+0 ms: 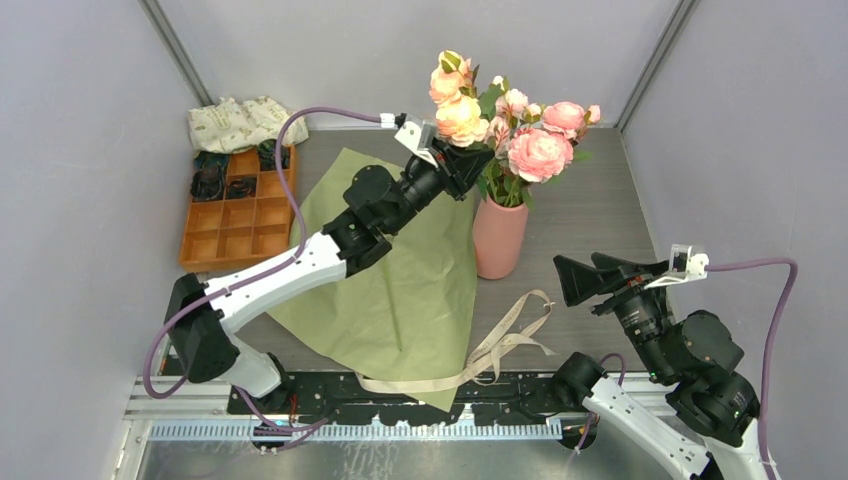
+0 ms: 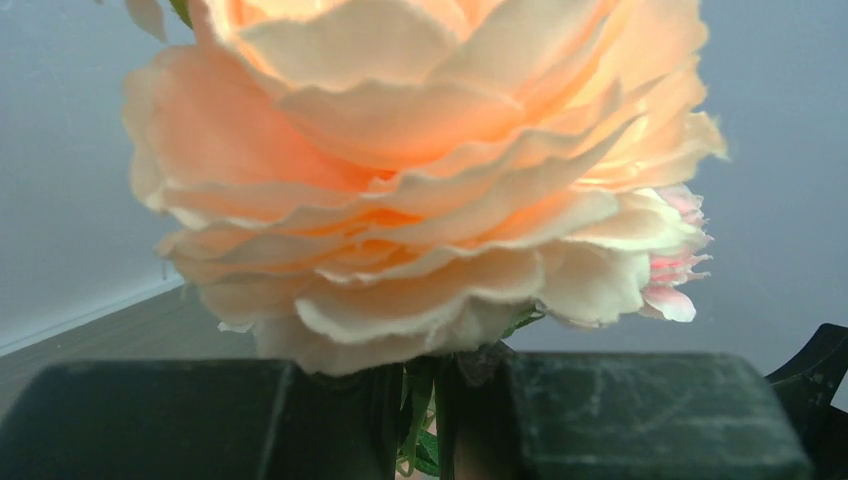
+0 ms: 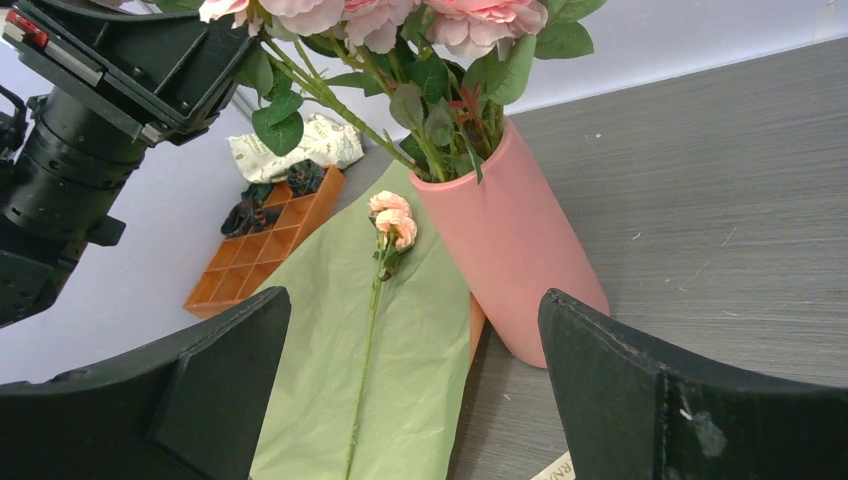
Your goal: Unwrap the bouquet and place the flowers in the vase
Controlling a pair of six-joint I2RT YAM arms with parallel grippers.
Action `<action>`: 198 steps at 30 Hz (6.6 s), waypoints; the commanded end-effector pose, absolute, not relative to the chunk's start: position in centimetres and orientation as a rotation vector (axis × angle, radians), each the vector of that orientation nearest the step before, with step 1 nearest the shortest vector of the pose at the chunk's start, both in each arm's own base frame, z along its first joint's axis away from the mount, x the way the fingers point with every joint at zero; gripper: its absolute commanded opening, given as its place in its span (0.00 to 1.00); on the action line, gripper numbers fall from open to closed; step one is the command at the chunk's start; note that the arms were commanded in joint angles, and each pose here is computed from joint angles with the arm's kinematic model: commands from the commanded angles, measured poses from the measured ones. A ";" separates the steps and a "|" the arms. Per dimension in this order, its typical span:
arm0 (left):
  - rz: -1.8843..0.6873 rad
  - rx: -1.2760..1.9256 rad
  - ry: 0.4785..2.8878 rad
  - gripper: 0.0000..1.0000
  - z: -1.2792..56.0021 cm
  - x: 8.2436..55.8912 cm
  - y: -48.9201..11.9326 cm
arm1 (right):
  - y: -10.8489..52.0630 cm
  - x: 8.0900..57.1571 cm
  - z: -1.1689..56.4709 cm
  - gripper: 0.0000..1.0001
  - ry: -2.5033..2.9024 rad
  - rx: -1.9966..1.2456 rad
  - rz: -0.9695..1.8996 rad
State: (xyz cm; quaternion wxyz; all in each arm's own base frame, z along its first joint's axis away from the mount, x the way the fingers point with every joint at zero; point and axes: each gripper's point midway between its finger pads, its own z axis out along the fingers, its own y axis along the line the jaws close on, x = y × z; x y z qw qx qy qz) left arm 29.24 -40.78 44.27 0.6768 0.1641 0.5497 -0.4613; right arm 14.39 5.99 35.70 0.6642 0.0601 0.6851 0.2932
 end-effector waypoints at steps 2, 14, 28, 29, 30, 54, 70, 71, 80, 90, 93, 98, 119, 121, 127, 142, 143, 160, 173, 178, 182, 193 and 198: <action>-1.065 0.303 1.158 0.17 46.3 29.4 -40.5 | 5.8 14.4 36.8 1.00 1.504 0.154 0.676; -1.027 0.342 1.325 0.27 40.1 31.1 -42.8 | 6.5 15.2 35.9 1.00 1.537 0.150 0.662; -0.917 0.359 1.445 0.60 36.6 30.0 -39.4 | 7.7 16.3 35.5 1.00 1.575 0.141 0.653; -0.909 0.365 1.449 0.60 36.5 29.8 -39.1 | 7.8 16.4 35.5 1.00 1.578 0.140 0.652; -0.902 0.373 1.460 0.60 36.1 29.6 -38.8 | 8.0 16.6 35.4 1.00 1.583 0.140 0.649; -0.450 -0.017 1.507 0.60 40.8 21.6 -12.6 | 22.4 19.4 38.2 1.00 1.716 -0.244 0.946; -0.306 -0.276 1.532 0.58 41.3 18.3 -2.8 | 45.5 16.0 27.4 1.00 2.056 -0.815 0.467; -0.286 -0.303 1.533 0.58 41.2 18.2 -2.1 | 45.9 17.0 26.5 1.00 2.095 -0.794 0.464; -0.215 -0.374 1.539 0.57 40.9 16.9 1.3 | 45.8 25.5 19.0 0.87 2.358 -0.566 0.367; -0.234 -0.307 1.582 0.57 40.4 17.4 -0.6 | 43.6 33.9 10.8 0.78 2.526 -0.356 0.254; -0.236 -0.304 1.584 0.57 40.3 17.5 -0.8 | 43.0 35.9 9.3 0.75 2.549 -0.308 0.237; -0.235 -0.291 1.595 0.57 39.9 17.6 -1.2 | 42.1 38.1 7.4 0.72 2.571 -0.260 0.209; -0.229 -0.282 1.589 0.57 39.6 17.9 -1.6 | 42.5 39.5 3.6 0.45 2.622 -0.264 0.237; -0.229 -0.282 1.588 0.57 39.6 17.9 -1.5 | 42.4 39.5 3.6 0.36 2.622 -0.263 0.233; -0.229 -0.288 1.584 0.57 39.6 17.8 -1.3 | 42.7 39.5 5.4 0.09 2.592 -0.250 0.266; -0.237 -0.295 1.583 0.57 39.5 17.7 -1.1 | 44.0 31.8 22.7 0.01 2.248 -0.394 0.316; -0.238 -0.293 1.585 0.57 39.5 17.7 -1.2 | 43.8 31.1 24.1 0.01 2.220 -0.397 0.320; -0.252 -0.263 1.610 0.57 38.8 18.5 -3.1 | 28.7 22.1 49.7 0.01 1.547 -0.182 0.272; -0.266 -0.208 1.650 0.57 38.4 20.0 -6.3 | 20.3 20.7 53.5 0.01 1.442 -0.057 0.327; -0.286 -0.187 1.673 0.57 37.9 20.2 -7.3 | 20.2 20.4 53.5 0.01 1.430 -0.067 0.367; -0.297 -0.184 1.681 0.57 37.6 20.3 -7.8 | 21.5 19.9 54.0 0.01 1.430 -0.114 0.442; -0.299 -0.159 1.707 0.58 36.9 20.8 -9.0 | 30.0 18.9 53.0 0.01 1.460 -0.357 0.389; -0.295 -0.164 1.699 0.58 37.0 20.6 -8.5 | 29.2 19.1 54.3 0.01 1.428 -0.311 0.298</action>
